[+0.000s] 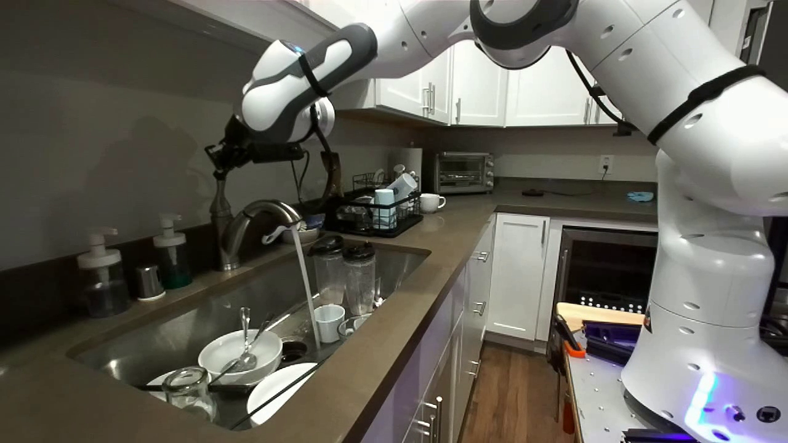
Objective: Open the tap
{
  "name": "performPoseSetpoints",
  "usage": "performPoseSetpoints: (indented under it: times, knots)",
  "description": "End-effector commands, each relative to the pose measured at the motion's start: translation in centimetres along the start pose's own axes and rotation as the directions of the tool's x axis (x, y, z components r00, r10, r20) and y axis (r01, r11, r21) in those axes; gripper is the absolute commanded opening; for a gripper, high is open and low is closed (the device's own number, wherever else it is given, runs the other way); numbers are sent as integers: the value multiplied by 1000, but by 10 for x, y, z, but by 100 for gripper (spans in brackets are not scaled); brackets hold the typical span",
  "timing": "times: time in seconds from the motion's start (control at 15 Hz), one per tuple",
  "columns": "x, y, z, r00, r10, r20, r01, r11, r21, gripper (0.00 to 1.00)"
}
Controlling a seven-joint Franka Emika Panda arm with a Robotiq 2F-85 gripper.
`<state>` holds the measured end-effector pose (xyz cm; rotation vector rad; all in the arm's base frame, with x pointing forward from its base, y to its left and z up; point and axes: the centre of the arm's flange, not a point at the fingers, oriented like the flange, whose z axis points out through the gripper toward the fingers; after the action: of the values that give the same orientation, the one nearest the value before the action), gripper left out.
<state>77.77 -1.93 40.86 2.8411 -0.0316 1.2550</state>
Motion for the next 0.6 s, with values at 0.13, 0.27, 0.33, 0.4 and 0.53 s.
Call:
performPoseSetpoints:
  times: [0.13, 0.27, 0.33, 0.4, 0.53]
  knots:
    - [-2, -4, -11, 1000, 2, -24, -1, 1000, 15, 2]
    - [-4, -2, -19, 1000, -8, 11, 8, 1000, 8, 3]
    - [-6, -1, -24, 1000, -15, 27, 15, 1000, 6, 3]
    - [-8, 1, -28, 999, -20, 38, 20, 1000, 0, 3]
    - [-12, 4, -39, 999, -20, 48, 21, 1000, -10, 3]
